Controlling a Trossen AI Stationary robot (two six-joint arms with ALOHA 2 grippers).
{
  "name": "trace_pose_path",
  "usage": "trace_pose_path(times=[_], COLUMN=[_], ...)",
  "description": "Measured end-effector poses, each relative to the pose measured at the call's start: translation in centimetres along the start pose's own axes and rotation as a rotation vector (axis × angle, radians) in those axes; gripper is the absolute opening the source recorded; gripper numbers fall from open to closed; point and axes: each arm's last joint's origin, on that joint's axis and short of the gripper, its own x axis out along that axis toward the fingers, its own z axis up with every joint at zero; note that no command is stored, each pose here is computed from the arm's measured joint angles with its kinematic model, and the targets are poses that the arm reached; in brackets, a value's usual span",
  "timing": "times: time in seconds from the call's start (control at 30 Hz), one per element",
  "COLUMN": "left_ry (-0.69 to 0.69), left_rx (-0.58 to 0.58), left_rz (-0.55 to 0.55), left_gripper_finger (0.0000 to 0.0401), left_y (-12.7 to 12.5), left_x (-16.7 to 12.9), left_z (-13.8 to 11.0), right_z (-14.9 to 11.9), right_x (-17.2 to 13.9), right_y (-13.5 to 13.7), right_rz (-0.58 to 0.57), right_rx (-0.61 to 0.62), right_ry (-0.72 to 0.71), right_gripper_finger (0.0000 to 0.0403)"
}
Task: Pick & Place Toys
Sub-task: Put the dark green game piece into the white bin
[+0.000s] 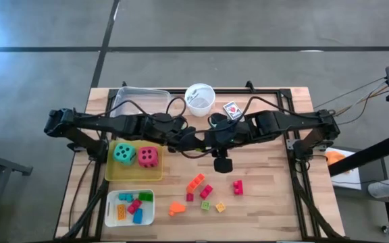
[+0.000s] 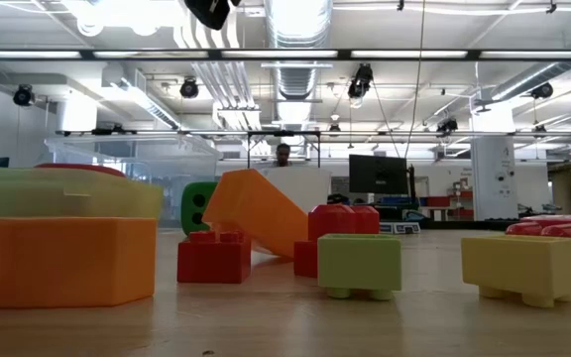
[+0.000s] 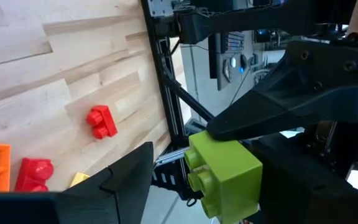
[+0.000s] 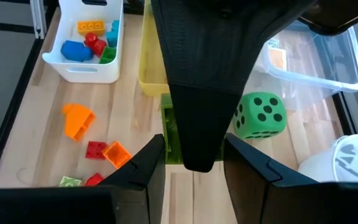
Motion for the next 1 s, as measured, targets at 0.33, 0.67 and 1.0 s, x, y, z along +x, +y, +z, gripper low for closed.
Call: trace_pose_path(times=[0.33, 0.67, 1.0], left_ry=[0.002, 0.038, 0.105], left_rx=[0.008, 0.056, 0.201], left_rz=[-0.003, -0.003, 0.046], left_gripper_finger=[0.0170, 0.0076, 0.0076], left_y=[0.0, 0.0, 0.4], left_x=[0.0, 0.0, -1.2], left_z=[0.0, -0.1, -0.3], right_z=[0.0, 0.1, -0.5], right_x=[0.0, 0.0, -0.7], right_y=[-0.1, 0.0, -0.3], right_rz=[-0.022, -0.022, -0.032], right_rx=[0.021, 0.029, 0.036], right_ry=[0.001, -0.010, 0.038], right_gripper_finger=[0.0121, 0.0218, 0.0311])
